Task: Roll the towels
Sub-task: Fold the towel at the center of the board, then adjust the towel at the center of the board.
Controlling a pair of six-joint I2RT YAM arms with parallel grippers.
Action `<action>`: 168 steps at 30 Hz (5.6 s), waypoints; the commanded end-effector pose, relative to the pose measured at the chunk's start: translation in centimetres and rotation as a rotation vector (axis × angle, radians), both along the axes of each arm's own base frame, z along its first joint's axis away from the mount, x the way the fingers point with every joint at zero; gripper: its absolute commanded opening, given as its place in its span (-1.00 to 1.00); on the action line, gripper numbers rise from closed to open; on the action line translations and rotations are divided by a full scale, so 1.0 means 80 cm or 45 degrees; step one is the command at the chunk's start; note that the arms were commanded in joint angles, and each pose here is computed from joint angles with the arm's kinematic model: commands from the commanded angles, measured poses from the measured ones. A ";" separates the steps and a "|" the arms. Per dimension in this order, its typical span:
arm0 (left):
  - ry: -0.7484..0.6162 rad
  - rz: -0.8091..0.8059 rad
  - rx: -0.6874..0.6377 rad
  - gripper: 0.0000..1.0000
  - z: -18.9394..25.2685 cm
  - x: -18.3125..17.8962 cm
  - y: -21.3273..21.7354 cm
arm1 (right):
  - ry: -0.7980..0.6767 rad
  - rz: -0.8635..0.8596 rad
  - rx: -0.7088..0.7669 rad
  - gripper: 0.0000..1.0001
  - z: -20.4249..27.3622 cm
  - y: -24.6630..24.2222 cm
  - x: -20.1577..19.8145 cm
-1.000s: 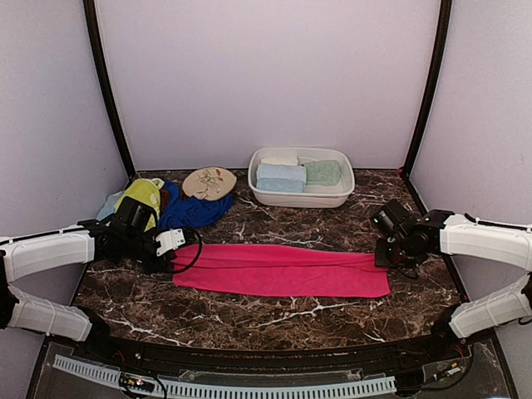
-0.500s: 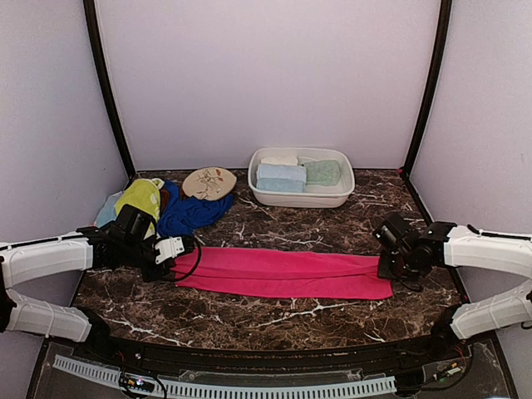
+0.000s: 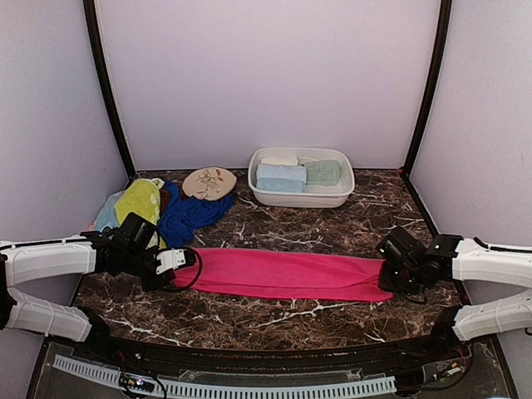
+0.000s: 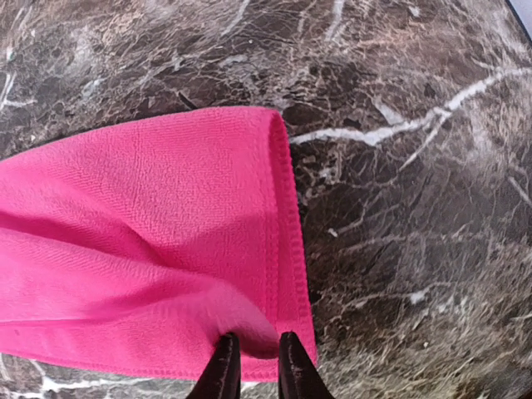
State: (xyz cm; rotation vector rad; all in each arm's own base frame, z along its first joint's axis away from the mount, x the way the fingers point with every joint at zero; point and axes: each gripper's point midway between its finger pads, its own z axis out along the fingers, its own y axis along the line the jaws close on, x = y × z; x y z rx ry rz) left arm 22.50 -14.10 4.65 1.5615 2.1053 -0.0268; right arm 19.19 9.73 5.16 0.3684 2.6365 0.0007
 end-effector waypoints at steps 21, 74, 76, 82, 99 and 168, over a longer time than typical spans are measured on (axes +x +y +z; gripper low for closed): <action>0.129 -0.086 -0.123 -0.42 0.064 -0.003 -0.036 | -0.209 0.052 0.165 -0.22 0.107 0.042 0.038; 0.030 0.072 -0.041 -0.77 0.006 0.024 -0.028 | 0.112 0.046 0.204 -1.00 -0.043 0.020 0.094; 0.059 0.098 0.030 -0.79 -0.014 0.024 -0.020 | 0.116 0.032 0.183 -1.00 -0.045 0.013 0.095; 0.085 0.061 0.196 -0.82 -0.052 -0.004 0.016 | 0.113 -0.019 0.110 -1.00 -0.041 -0.015 0.099; -0.026 -0.037 0.040 -0.62 0.004 -0.006 -0.006 | 0.024 -0.020 0.181 -0.28 -0.001 -0.006 0.084; 0.013 -0.034 0.183 -0.87 -0.036 -0.026 0.026 | 0.172 0.016 0.208 -0.49 0.004 0.005 -0.023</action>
